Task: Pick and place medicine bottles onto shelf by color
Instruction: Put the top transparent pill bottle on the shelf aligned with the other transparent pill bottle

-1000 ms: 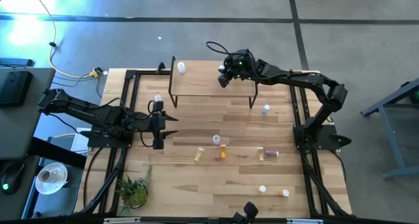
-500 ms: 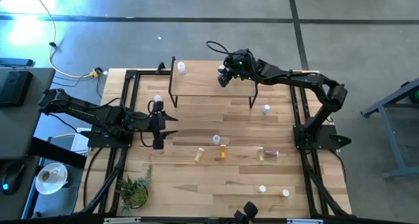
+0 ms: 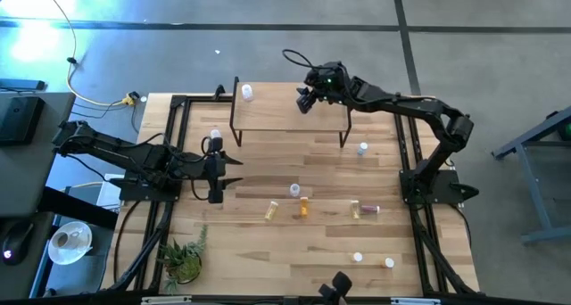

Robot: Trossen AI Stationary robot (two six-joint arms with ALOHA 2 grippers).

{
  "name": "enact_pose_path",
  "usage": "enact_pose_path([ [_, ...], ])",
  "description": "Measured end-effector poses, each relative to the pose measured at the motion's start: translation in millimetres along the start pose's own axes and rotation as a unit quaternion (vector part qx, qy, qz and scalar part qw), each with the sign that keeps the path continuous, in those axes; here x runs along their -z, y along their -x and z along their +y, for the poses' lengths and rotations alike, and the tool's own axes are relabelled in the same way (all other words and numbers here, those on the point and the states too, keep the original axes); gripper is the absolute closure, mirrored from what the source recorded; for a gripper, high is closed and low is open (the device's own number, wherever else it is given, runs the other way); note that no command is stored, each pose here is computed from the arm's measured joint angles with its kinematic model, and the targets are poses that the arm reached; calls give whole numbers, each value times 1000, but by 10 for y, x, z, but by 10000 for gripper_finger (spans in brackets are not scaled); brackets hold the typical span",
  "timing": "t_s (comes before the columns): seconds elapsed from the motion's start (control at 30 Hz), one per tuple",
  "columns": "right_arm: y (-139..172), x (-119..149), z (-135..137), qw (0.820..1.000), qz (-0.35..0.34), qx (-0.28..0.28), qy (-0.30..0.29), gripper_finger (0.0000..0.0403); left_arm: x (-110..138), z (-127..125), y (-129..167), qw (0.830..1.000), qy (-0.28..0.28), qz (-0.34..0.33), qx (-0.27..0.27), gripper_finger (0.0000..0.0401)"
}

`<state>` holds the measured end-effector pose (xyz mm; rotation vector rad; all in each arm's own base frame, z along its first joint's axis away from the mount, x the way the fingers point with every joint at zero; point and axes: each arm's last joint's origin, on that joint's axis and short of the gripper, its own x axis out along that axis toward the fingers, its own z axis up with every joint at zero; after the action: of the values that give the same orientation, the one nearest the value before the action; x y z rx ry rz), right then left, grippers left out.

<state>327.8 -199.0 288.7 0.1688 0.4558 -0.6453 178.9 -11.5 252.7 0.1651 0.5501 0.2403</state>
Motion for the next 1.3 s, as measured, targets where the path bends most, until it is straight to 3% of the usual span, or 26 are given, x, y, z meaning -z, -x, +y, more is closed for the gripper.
enact_pose_path([
  [0.23, 115, -226, 11, 999, 20, -1, 27, 231, 30, 8, 1, 999, 44, 14, -15, 199],
  [0.4, 224, -362, 30, 998, 46, -2, 49, 230, 117, 36, 9, 992, 90, 51, -68, 199],
  [0.67, 391, -573, 138, 994, 48, -17, 101, 230, 262, 108, 91, 967, 173, 86, -166, 199],
  [1.03, 703, -866, 191, 989, 61, 12, 138, 230, 266, 79, 79, 963, 217, 95, -126, 199],
  [1.3, 847, -948, 175, 986, 81, 13, 142, 230, 314, 68, 41, 956, 229, 119, -142, 199],
])
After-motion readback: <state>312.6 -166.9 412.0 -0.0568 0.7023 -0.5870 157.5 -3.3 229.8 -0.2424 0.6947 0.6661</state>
